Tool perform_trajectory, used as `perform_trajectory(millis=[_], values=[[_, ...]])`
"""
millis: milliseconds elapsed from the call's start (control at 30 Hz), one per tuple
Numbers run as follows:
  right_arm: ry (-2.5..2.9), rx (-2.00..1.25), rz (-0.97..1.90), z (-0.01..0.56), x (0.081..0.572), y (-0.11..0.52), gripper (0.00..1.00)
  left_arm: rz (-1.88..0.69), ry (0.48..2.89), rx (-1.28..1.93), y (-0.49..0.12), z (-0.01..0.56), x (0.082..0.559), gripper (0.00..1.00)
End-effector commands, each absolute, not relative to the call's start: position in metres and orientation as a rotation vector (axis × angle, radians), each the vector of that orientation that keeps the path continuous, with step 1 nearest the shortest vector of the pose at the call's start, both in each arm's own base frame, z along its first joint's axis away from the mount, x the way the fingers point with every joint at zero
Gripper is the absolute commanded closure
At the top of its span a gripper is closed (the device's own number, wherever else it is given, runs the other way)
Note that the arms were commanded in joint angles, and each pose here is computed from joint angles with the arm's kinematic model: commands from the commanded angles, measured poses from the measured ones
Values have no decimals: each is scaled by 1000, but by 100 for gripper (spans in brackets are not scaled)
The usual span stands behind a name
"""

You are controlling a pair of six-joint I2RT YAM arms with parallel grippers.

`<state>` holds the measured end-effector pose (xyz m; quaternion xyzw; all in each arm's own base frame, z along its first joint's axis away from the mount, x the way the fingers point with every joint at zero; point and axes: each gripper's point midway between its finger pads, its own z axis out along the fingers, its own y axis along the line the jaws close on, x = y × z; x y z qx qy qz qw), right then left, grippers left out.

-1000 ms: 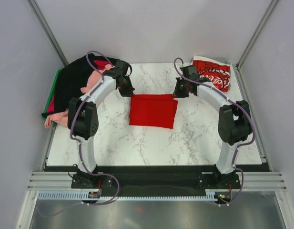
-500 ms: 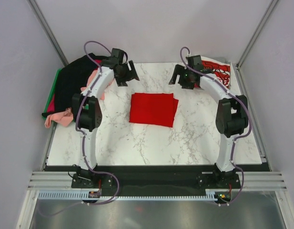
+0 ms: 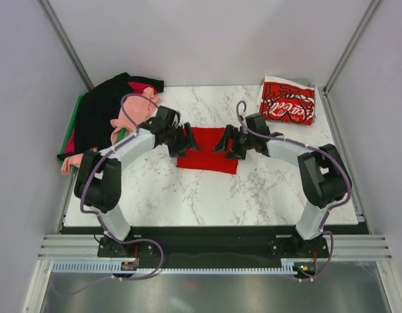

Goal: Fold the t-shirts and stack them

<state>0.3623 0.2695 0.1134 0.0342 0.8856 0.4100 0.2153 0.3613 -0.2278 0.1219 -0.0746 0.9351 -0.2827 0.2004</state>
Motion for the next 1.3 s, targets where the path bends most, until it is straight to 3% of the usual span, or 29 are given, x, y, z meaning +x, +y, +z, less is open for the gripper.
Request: perform_trajectory(millis=[0,133,233,367,533,633,800,933,1067,1267], values=[[2487,132,1170,75,363,261,17,-960,2602,-211,-255,95,358,27],[2560,180,1067,41,351,235,18,-814,2713,-232,-237,35,353,30],[2623,178,953,33,330,214,18,-747,2752,-253,-221,22,340,32],[2586,121,894,66,326,205,17,-776,2634,-189,-221,77,348,28],[2470,57,762,137,341,189,6,-719,2492,-82,-209,185,350,23],[2463,59,689,139,353,174,2,-613,2448,-86,-186,223,335,22],[2519,87,615,115,374,155,2,-499,2423,-105,-151,236,291,23],[2564,55,557,85,399,148,2,-453,2454,-155,-126,203,242,24],[2573,35,617,63,417,157,2,-409,2364,-179,-99,207,207,23],[2593,72,758,32,425,177,2,-281,2205,-185,-69,244,205,20]])
